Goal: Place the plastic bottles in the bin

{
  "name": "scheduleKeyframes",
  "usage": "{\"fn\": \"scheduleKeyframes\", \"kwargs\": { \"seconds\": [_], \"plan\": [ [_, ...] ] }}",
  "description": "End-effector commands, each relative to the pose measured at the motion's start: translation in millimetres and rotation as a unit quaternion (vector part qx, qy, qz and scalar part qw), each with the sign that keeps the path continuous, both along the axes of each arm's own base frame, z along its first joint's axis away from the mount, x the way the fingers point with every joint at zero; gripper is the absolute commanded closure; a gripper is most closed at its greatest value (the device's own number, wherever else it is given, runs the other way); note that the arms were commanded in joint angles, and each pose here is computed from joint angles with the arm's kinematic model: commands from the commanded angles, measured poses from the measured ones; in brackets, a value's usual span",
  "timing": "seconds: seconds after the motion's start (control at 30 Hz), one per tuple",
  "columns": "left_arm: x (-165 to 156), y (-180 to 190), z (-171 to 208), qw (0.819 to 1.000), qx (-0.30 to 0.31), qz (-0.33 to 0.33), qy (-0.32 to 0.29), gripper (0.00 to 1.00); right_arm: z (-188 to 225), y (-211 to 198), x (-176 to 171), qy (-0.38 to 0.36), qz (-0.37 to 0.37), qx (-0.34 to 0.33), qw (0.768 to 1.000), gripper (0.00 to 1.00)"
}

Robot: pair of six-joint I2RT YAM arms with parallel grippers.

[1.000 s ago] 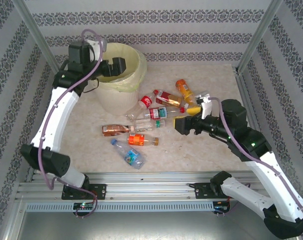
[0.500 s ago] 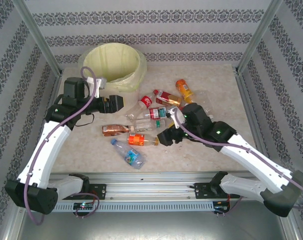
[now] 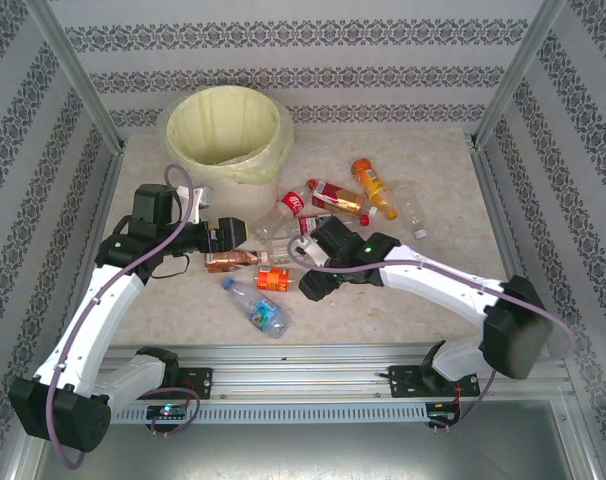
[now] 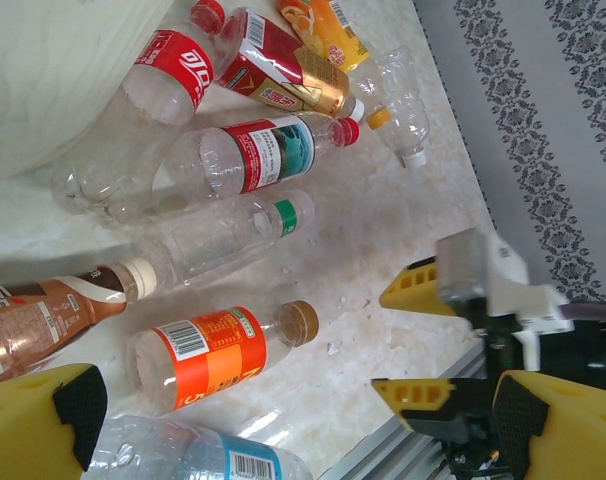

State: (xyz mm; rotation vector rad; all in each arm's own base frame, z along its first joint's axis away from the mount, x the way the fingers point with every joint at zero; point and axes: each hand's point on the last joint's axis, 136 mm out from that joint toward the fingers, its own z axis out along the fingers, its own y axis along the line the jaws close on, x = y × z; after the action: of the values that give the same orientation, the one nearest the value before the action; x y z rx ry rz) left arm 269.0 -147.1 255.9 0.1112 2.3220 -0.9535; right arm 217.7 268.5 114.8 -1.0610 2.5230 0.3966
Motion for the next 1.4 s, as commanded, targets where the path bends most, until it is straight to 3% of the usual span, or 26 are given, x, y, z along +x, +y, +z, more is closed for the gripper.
{"fn": "scheduleKeyframes", "kwargs": {
  "seconds": [0.0, 0.53, 0.83, 1.37],
  "plan": [
    [5.3, -6.7, 11.6, 0.999, -0.020, -0.005, -0.028, 0.00, -0.3, 8.2, 15.2, -0.037, 0.012, -0.028, 0.999, 0.29],
    [9.0, -0.8, -3.1, 1.000, -0.004, 0.014, -0.015, 0.00, -55.4, 24.9, 28.1, -0.016, 0.050, -0.104, 0.993, 0.29],
    [10.0, 0.6, -4.1, 1.000, -0.003, 0.021, -0.011, 0.00, -72.5, 28.9, 14.2, 0.009, 0.073, -0.116, 0.991, 0.29],
    [9.1, 0.7, -6.4, 1.000, -0.005, 0.022, -0.008, 0.00, -90.4, 23.3, 1.9, 0.023, 0.068, -0.138, 0.988, 0.39]
  ]
}}
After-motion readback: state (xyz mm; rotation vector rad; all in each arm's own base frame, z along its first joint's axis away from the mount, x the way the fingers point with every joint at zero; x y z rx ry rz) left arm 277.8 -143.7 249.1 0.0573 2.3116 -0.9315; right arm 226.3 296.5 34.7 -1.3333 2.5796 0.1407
